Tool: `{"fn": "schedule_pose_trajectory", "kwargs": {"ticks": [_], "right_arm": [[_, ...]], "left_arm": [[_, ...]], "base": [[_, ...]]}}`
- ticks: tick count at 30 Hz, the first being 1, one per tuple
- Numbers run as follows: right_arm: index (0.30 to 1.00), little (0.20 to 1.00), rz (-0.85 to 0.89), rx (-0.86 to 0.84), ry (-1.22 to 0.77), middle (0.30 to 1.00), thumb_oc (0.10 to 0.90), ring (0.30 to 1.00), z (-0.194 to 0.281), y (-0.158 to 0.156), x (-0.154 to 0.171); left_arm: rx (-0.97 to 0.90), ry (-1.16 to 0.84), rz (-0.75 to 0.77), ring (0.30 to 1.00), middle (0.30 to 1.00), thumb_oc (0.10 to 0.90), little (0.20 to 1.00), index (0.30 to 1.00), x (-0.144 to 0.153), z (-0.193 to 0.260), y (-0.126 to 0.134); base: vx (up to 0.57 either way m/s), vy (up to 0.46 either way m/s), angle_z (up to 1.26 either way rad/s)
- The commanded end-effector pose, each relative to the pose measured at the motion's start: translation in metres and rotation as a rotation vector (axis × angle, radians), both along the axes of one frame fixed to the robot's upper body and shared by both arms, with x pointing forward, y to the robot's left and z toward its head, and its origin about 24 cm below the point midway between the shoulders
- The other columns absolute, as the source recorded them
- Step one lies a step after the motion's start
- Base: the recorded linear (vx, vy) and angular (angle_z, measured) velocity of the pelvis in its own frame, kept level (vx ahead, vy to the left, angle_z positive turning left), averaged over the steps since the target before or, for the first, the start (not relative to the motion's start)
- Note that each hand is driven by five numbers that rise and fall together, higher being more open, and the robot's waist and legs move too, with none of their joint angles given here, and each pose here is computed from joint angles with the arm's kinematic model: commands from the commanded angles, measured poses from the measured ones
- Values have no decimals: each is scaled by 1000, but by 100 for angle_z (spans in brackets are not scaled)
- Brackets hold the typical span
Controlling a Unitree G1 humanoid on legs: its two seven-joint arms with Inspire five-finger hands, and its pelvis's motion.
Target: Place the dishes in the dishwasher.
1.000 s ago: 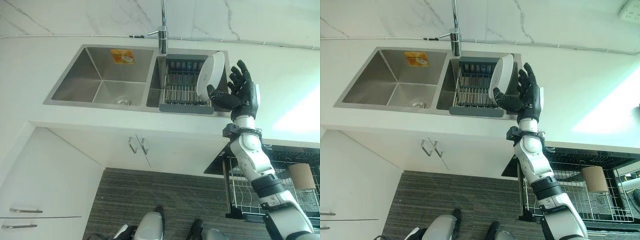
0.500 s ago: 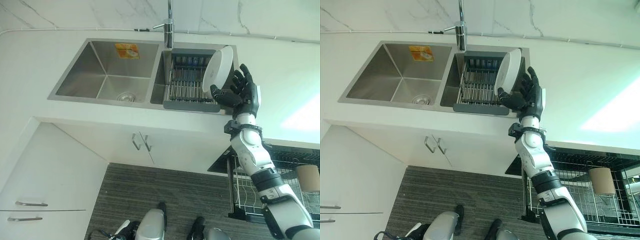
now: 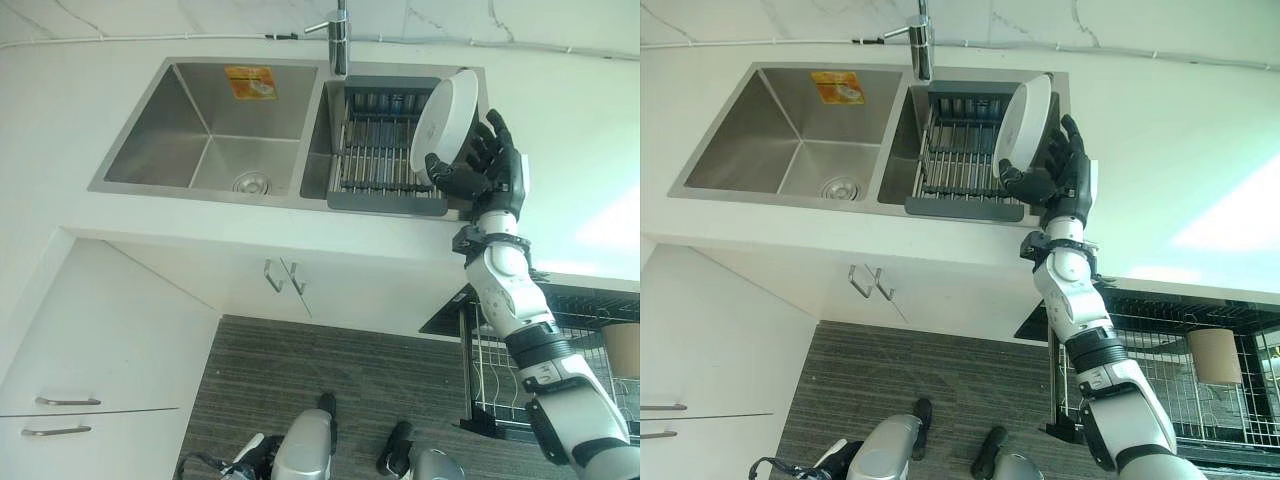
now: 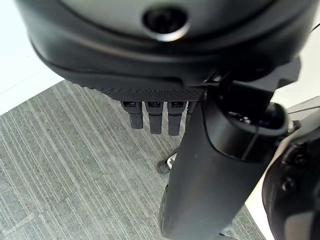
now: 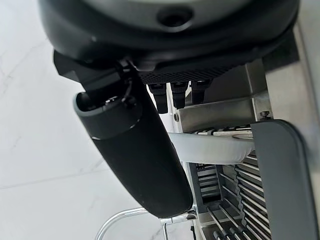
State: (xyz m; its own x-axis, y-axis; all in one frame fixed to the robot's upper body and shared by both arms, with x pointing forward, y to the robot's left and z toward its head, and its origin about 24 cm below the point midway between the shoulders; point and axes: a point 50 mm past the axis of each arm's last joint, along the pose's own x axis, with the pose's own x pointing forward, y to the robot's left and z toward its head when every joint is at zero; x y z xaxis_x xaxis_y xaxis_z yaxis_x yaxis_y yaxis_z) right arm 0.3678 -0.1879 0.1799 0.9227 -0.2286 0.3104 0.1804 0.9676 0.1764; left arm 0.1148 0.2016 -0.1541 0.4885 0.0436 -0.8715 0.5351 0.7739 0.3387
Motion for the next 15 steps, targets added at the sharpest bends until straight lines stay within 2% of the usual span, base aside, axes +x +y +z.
{"fn": "schedule_pose_trajectory", "kwargs": {"ticks": [1,15], "right_arm": [[900,900,6,-38,-314,900,800,900,91,-4,-2],[900,900,17,-33,-354,900,800,900,110,-3,0]], "left_arm": [[3,-16,-89,900,900,800,900,900,-2,3,3],[5,-36,-134,900,900,800,900,900,4,5,2]], "base": [[30,-12,1],[10,-1,1]]}}
